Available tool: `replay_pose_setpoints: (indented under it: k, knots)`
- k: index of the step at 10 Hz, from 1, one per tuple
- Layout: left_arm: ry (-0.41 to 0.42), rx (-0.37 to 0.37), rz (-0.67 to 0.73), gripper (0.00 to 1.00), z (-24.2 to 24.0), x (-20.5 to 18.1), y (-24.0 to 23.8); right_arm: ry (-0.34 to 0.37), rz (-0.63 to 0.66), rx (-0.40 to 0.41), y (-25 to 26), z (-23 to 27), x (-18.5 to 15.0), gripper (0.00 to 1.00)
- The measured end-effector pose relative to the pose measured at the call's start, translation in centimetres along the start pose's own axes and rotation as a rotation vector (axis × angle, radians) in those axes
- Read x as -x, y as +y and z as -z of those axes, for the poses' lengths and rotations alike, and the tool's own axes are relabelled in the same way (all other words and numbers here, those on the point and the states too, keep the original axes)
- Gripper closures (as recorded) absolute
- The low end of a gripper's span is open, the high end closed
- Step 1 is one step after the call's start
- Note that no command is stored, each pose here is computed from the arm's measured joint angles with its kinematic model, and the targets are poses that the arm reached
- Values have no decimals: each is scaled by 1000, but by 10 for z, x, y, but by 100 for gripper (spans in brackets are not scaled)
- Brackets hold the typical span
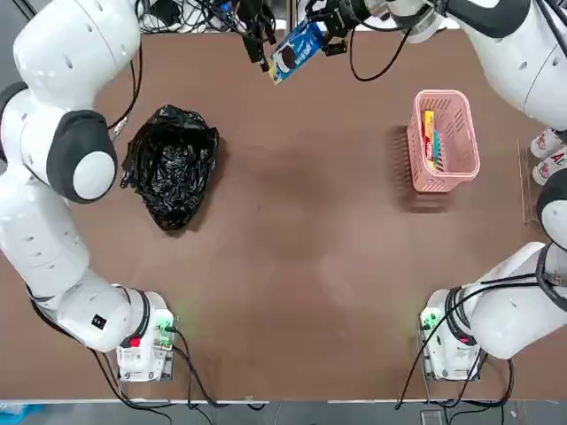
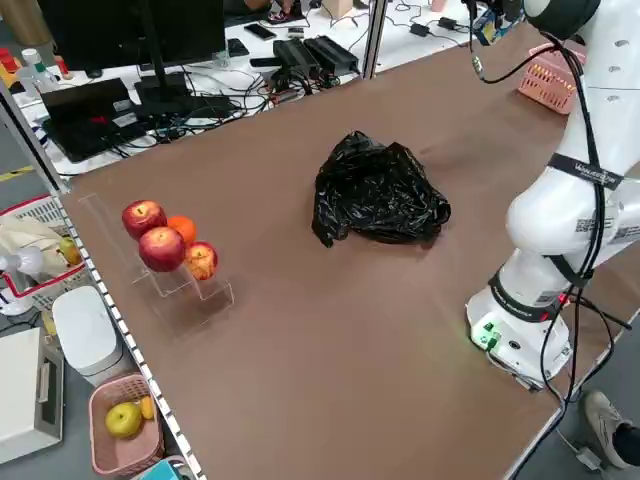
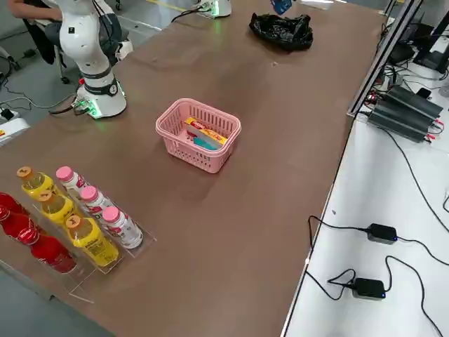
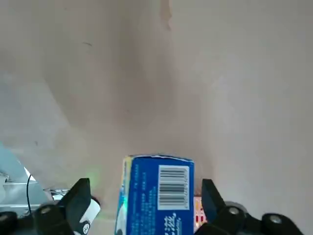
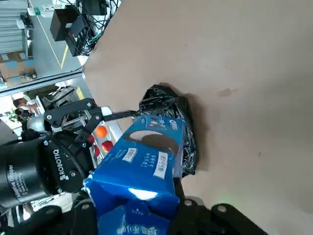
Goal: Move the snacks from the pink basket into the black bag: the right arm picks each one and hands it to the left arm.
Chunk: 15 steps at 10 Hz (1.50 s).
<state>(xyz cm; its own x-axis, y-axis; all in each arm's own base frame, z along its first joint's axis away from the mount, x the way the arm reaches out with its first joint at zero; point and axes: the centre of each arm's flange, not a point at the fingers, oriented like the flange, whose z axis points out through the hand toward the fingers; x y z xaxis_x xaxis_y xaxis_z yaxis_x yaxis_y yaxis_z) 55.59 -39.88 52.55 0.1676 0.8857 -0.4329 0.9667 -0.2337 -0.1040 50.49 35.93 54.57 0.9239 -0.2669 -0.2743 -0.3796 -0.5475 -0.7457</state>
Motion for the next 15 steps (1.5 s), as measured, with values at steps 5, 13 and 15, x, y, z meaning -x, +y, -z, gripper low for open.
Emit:
replay_pose_setpoints:
  k: [5,13,15]
  knots:
    - [-45,-39,-105,1,-21,13,-1,5,2,-11,-9,-10,15,53]
    - [-60,-44,-119,53,-17,11,0,9,1,-12,-9,-10,13,40]
    - [-60,-38,-117,53,-14,5,3,9,4,-16,-12,-9,14,10]
